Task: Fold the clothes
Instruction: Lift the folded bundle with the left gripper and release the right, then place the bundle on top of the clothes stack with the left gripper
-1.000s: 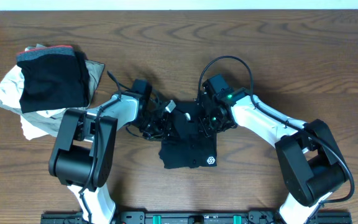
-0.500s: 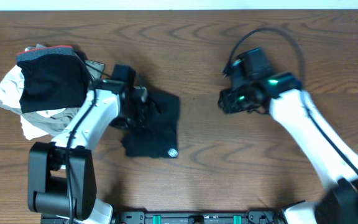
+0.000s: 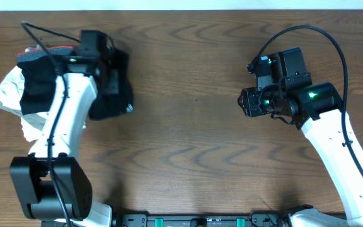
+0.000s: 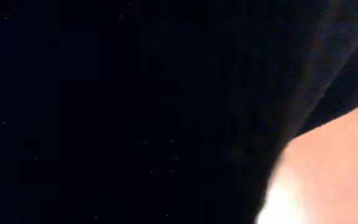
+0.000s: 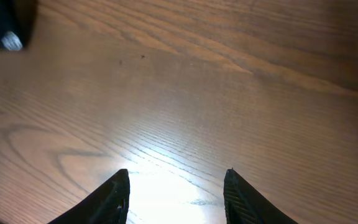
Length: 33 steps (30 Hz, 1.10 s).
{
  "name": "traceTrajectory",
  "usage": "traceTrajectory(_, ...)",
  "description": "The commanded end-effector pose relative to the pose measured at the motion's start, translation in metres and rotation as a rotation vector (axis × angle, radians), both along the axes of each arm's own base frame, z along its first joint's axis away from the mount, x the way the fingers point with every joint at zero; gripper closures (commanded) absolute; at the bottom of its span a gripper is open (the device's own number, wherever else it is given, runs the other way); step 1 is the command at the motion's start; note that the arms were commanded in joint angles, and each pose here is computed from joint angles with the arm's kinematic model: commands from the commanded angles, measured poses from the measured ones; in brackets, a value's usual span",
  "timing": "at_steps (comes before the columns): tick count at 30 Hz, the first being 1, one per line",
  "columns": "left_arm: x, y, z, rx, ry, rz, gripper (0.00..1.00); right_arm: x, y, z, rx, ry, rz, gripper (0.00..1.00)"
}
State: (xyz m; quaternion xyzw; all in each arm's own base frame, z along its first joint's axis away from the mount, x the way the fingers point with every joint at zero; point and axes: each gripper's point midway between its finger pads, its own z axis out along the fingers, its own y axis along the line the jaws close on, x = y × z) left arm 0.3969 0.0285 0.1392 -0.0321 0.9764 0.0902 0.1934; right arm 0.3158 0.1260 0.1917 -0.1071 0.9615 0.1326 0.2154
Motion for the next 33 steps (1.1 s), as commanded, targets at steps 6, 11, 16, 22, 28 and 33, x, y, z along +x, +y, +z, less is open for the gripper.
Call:
traceTrajectory(6,0.024,0.065,0.038,0.057,-0.168,0.128,0.94,-0.003,-0.008,-0.002,-0.031,0.008,0.001,0.53)
traceTrajectory(11,0.033,0.107,0.051,0.063,-0.266,0.229,0.94,-0.004,-0.008,-0.002,-0.033,0.012,0.001,0.52)
traceTrajectory(16,0.034,0.136,0.054,-0.006,-0.324,0.299,0.94,-0.005,-0.009,-0.003,-0.037,0.019,0.0,0.52)
traceTrajectory(22,0.023,0.163,0.033,-0.05,-0.281,0.357,0.94,-0.005,-0.011,-0.004,-0.045,0.017,-0.006,0.52)
traceTrajectory(28,0.013,0.189,0.023,-0.046,-0.262,0.418,0.94,-0.005,-0.011,-0.004,-0.048,0.018,-0.007,0.51)
traceTrajectory(33,0.004,0.208,0.018,-0.042,-0.258,0.464,0.94,-0.005,-0.012,-0.004,-0.048,0.019,-0.007,0.51)
